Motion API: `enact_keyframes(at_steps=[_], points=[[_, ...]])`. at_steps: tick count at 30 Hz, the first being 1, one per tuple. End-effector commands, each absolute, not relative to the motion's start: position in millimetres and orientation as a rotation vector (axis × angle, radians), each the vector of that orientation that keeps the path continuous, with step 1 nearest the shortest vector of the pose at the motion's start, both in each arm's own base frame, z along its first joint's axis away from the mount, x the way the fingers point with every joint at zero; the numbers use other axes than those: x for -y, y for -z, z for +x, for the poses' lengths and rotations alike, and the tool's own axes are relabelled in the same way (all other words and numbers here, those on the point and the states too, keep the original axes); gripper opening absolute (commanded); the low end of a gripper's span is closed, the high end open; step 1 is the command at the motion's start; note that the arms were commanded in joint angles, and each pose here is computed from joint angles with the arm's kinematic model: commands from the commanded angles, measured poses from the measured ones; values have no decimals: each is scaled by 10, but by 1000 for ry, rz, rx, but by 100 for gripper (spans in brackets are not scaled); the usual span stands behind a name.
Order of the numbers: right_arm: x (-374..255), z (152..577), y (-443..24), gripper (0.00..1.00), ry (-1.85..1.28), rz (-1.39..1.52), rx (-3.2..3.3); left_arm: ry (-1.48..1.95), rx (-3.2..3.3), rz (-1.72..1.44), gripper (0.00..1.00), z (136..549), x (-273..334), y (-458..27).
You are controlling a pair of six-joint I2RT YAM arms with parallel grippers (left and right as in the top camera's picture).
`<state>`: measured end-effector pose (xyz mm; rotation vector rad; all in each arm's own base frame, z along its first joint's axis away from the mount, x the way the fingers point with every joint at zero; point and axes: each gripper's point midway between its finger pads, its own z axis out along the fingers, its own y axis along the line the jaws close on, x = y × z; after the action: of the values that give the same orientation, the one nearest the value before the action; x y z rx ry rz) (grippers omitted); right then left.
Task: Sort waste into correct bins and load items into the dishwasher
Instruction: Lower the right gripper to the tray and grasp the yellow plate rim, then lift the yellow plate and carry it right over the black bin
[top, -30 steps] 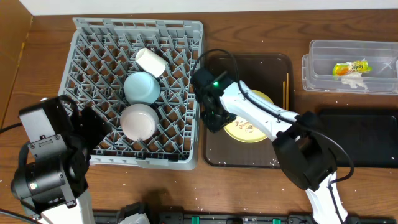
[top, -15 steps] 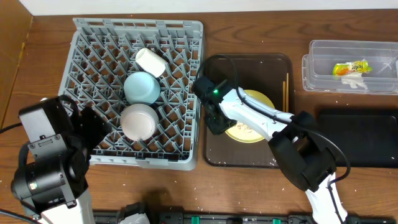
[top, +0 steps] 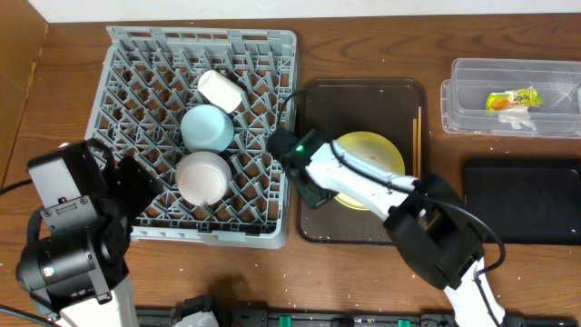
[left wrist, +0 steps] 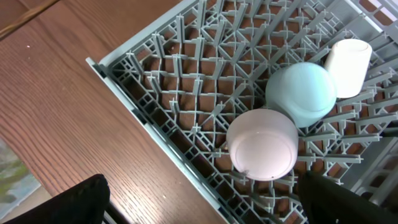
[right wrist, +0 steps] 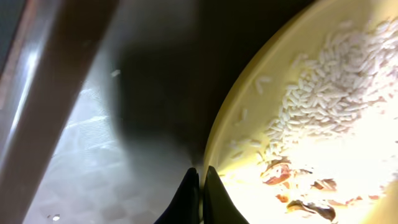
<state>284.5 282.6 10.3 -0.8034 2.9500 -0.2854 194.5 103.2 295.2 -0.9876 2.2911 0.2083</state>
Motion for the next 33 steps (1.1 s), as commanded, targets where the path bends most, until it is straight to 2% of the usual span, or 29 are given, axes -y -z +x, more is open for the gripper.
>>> enact_keyframes(at_steps=[1, 12, 18, 25, 33], points=[[-2876, 2879, -214, 1, 391, -793, -2873, -218, -2272, -1008, 98, 1935, -1058, -2987], [-2942, 2988, -642, 1, 556, -764, -2716, -218, -2272, -1008, 98, 1934, -1058, -2986], [-2801, 2986, -844, 1, 650, -651, -2713, -218, -2272, -1008, 98, 1935, -1058, -2987], [-2671, 2986, -898, 1, 660, -397, -2750, -218, -2272, -1008, 98, 1934, -1058, -2986], [-2247, 3208, -1226, 1, 684, 78, -2741, -218, -2272, -1008, 98, 1935, -1058, -2987]])
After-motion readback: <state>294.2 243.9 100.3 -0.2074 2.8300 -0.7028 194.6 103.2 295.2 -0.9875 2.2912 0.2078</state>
